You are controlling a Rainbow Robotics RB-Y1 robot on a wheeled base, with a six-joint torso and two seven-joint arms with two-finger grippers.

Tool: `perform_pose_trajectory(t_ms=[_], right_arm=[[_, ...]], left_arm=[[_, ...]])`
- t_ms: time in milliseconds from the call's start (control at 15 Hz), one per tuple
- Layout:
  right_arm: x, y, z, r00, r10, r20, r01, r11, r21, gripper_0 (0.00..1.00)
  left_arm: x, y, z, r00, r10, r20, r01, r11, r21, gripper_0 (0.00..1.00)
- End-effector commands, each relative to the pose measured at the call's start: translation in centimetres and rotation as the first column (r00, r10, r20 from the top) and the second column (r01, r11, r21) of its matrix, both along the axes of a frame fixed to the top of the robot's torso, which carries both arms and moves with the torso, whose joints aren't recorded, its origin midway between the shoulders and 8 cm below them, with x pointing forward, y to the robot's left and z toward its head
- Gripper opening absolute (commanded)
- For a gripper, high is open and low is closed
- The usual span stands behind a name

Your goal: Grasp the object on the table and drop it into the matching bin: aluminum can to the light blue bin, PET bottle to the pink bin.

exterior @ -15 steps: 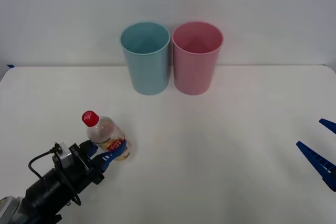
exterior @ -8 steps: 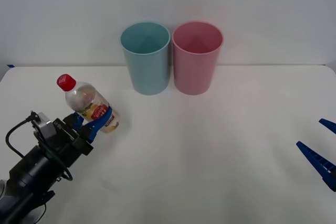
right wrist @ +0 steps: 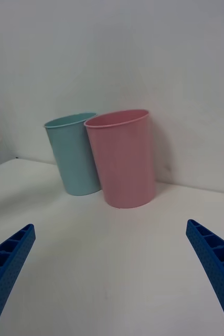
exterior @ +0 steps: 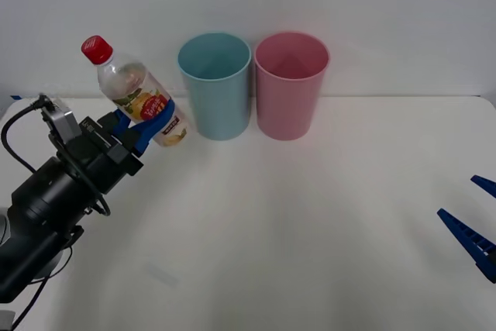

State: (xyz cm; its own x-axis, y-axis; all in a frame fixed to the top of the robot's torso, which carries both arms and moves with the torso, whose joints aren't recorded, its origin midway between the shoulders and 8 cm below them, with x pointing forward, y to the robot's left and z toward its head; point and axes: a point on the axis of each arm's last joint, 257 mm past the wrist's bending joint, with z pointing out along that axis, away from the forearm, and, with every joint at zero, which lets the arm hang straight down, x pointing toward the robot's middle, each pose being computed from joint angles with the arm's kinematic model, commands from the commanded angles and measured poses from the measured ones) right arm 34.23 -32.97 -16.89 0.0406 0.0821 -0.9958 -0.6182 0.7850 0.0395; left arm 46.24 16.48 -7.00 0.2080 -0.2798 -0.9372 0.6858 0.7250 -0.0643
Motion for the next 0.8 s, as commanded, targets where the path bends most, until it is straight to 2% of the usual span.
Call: perform_pose_trajectory(t_ms=[67,333,667,800], right_arm=[[0.0,0.0,0.0,1.000,0.000,0.000,0.000,1.000,0.000,1.00],[0.0,0.0,0.0,1.000,0.000,0.000,0.000,1.000,0.000,1.00],[0.0,0.0,0.0,1.000,0.000,0.000,0.000,1.000,0.000,1.00],[0.0,0.0,0.0,1.000,0.000,0.000,0.000,1.000,0.000,1.00]], left_arm=[[1.5,-1.3,3.3,0.9991,-0.036,0.021,0.036,0.999,-0.021,0.00],[3.1,-3.0,7.4,0.9964,-0.070,0.049,0.072,0.997,-0.039,0.00],[5.8,-5.9,10.2,0.9904,-0.104,0.091,0.104,0.995,-0.001,0.00],[7.1,-7.2,10.7,0.9893,-0.117,0.087,0.117,0.993,0.009,0.00]])
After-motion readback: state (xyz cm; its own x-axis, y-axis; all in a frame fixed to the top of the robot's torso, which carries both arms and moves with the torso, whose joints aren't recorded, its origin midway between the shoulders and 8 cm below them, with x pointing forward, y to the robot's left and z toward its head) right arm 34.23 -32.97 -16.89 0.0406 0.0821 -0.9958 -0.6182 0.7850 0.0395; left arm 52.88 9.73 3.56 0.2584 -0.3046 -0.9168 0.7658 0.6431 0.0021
